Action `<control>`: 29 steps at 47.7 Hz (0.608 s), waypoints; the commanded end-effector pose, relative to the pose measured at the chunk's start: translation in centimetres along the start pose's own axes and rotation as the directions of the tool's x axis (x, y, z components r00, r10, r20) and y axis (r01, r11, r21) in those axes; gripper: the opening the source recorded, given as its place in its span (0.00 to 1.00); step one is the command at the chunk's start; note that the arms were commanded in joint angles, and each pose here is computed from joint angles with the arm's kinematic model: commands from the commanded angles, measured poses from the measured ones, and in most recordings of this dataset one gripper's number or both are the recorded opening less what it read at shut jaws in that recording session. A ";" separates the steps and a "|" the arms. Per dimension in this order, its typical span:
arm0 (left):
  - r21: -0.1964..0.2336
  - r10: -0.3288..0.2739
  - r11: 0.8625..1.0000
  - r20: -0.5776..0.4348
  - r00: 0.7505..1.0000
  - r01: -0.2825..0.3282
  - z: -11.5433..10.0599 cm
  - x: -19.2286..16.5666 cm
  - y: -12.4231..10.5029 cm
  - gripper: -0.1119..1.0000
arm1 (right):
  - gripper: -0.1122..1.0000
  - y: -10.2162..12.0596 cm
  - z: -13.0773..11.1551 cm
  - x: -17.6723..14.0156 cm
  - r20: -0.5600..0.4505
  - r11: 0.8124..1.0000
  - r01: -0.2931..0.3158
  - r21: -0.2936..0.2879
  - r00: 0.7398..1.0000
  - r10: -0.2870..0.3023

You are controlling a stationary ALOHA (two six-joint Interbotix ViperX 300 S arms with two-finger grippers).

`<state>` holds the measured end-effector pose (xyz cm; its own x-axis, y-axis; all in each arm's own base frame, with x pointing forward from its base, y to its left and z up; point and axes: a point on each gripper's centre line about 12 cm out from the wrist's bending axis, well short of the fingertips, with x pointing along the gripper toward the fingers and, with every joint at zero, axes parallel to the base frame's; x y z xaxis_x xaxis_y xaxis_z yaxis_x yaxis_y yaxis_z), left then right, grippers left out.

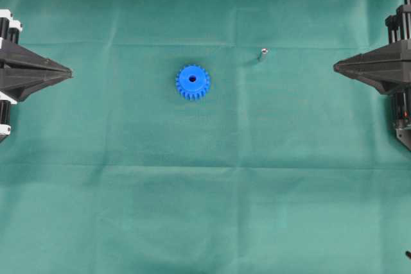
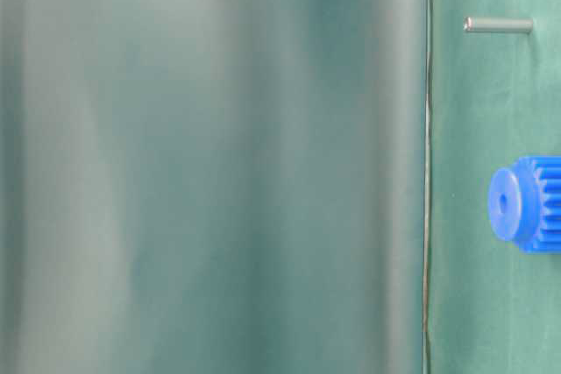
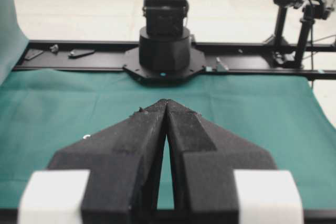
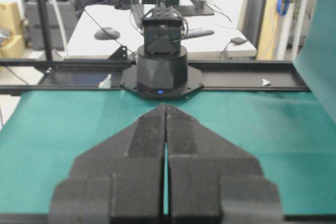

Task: Insert the shaft placed at a random location into the center hole of the small gear at another random location.
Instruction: 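Move the right gripper toward the grey metal shaft beside the gear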

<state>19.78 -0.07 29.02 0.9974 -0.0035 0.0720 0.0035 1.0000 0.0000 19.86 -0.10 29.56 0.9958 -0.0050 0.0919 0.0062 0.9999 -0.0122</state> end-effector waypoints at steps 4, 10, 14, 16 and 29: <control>0.009 -0.003 1.000 0.009 1.000 0.003 1.2 0.3 0.0 0.10 | 0.11 -0.2 0.6 0.4 0.008 1.000 0.009 -0.014 1.000 -0.009; 0.007 -0.003 1.000 0.006 1.000 0.003 1.2 0.3 0.0 0.10 | 0.11 -0.4 0.3 0.7 -0.012 0.999 0.016 -0.030 1.000 -0.016; 0.007 -0.003 1.000 0.009 1.000 0.003 1.2 0.3 0.0 0.10 | 0.11 -0.7 -0.1 0.9 -0.029 0.999 0.031 -0.038 0.999 -0.032; 0.007 -0.003 1.000 0.008 1.000 0.003 1.2 0.3 0.0 0.10 | 0.11 -1.0 -0.4 1.1 -0.040 0.998 0.044 -0.042 0.998 -0.046; 0.007 -0.003 1.000 0.014 1.000 0.003 1.3 0.3 0.0 0.10 | 0.13 -3.3 -4.0 2.3 -0.179 0.989 0.136 -0.055 0.973 -0.144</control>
<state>19.78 -0.09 29.31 0.9983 -0.0058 0.0582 0.0054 1.0000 0.0059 21.92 -2.93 26.28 0.9891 -0.1315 -0.0659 0.1291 0.9909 -0.0395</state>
